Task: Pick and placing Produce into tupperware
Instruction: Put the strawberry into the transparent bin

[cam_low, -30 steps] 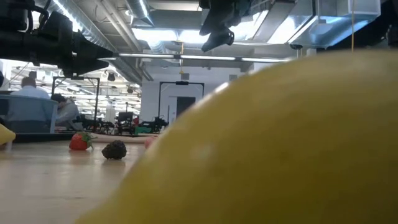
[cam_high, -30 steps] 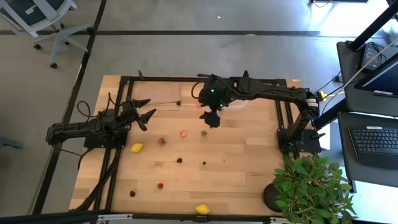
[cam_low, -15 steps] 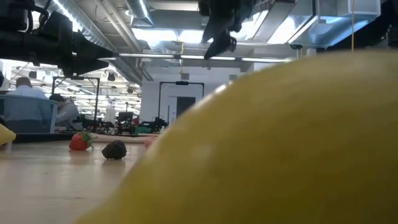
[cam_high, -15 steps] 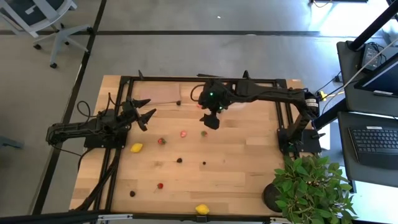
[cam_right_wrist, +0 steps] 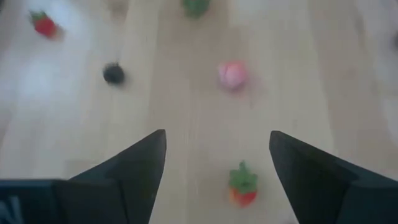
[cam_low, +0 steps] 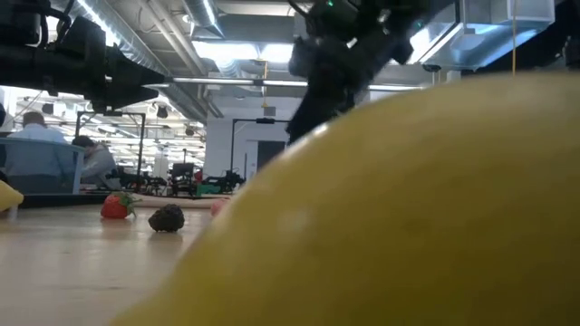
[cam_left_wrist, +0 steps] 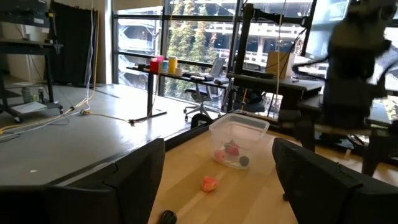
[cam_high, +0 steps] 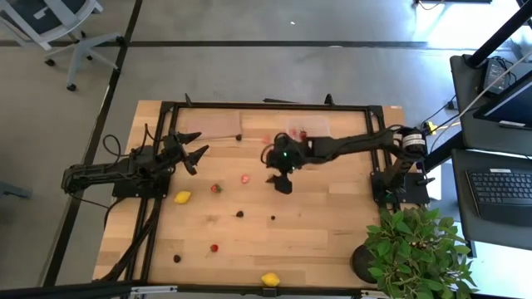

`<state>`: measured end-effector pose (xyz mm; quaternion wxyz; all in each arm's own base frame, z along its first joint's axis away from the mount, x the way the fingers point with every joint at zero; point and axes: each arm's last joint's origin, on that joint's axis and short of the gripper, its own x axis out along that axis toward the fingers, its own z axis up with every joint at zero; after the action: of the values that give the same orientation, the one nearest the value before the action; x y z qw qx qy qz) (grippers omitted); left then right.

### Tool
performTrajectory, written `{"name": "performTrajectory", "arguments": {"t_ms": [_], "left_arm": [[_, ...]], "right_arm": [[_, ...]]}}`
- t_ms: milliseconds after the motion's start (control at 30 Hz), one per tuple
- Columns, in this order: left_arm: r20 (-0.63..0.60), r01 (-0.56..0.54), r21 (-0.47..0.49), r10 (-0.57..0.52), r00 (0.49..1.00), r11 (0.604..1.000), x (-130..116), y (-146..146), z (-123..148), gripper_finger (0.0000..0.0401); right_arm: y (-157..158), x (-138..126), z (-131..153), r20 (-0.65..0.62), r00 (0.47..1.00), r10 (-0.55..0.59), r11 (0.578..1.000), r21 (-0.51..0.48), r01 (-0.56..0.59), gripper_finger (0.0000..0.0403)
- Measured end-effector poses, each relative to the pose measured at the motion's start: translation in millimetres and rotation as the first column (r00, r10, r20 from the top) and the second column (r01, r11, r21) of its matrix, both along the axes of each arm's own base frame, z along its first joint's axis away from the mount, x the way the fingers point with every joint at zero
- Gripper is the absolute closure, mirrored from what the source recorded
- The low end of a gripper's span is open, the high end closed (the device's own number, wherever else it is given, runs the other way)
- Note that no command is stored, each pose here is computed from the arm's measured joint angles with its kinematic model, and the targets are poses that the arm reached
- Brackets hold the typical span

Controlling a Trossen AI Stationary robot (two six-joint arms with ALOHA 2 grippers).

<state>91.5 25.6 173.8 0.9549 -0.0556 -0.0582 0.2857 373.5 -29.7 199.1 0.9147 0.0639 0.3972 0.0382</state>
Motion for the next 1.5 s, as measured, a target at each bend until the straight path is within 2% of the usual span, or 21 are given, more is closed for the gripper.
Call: {"name": "performTrajectory", "arguments": {"t_ms": [167, 400, 733, 967, 1233, 1500], "left_arm": [[0.000, 0.000, 0.000, 0.000, 1.000, 1.000, 0.0, 0.0, 0.0, 0.0110], [-0.003, 0.000, 0.004, 0.000, 1.000, 1.000, 0.0, 0.0, 0.0, 0.0110], [-0.004, 0.000, 0.006, 0.000, 1.000, 1.000, 0.0, 0.0, 0.0, 0.0110], [-0.004, -0.001, 0.006, 0.001, 1.000, 1.000, 0.0, 0.0, 0.0, 0.0110], [-0.004, -0.001, 0.006, 0.001, 1.000, 1.000, 0.0, 0.0, 0.0, 0.0110], [-0.004, -0.001, 0.006, 0.001, 1.000, 1.000, 0.0, 0.0, 0.0, 0.0110]], "right_arm": [[7.0, -10.4, -27.1, 0.033, 0.999, -0.043, 0.996, -0.071, 0.045, 0.0142], [8.4, -21.1, -46.9, 0.110, 0.992, -0.055, 0.995, -0.078, 0.064, 0.0174], [8.2, -21.2, -47.2, 0.122, 0.991, -0.050, 0.995, -0.085, 0.061, 0.0185], [6.6, -18.4, -61.0, 0.091, 0.992, -0.085, 0.988, -0.118, 0.095, 0.0185], [5.6, -14.8, -69.7, 0.096, 0.989, -0.109, 0.988, -0.097, 0.118, 0.0187], [3.5, -14.8, -69.6, 0.097, 0.988, -0.116, 0.987, -0.096, 0.126, 0.0239]]}}
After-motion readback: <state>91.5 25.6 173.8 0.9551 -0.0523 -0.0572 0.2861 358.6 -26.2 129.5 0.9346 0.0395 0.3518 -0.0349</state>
